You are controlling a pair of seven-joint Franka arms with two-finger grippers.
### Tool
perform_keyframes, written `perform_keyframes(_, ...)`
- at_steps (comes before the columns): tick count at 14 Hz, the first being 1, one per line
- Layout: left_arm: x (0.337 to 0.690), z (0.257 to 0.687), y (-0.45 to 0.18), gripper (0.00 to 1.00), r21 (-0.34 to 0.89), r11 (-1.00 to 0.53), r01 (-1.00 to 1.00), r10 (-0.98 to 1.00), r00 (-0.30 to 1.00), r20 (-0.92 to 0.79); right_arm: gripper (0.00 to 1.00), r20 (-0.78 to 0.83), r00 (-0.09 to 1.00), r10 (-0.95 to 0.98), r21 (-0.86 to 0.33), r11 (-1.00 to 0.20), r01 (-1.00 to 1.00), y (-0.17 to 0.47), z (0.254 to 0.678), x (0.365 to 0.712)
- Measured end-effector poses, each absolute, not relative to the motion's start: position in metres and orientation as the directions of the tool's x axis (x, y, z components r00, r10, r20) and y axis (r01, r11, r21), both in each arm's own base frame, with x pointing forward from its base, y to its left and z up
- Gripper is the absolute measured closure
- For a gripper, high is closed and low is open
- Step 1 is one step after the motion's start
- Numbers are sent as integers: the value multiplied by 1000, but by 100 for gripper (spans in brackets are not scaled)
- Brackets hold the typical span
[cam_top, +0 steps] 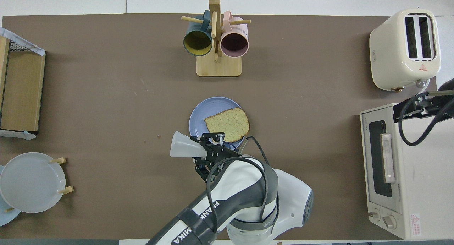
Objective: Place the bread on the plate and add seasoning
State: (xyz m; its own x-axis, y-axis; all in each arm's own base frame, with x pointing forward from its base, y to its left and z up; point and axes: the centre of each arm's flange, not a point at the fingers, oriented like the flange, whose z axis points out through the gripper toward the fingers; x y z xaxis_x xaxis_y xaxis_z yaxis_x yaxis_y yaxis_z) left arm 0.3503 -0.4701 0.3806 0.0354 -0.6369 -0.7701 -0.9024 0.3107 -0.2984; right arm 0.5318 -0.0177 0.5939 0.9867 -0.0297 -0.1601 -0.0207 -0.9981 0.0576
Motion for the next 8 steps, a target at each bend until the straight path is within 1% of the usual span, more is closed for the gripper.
perform_keyframes(2,352,375,-472,56,-309,338,-889,-595,52,-802,0,-138,990,-34,57,-998,-26,-23,595,535)
perform_keyframes(5,351,379,-471,56,-326,363,-873,-544,86,-835,0,-133,990,-37,57,-998,-30,-25,595,535)
perform_keyframes(6,347,375,-472,56,-316,376,-871,-517,86,-852,0,-134,990,-39,56,-998,-31,-26,595,535)
perform_keyframes(8,338,350,-482,56,-294,415,-861,-455,83,-886,0,-134,990,-45,56,-998,-38,-30,595,535)
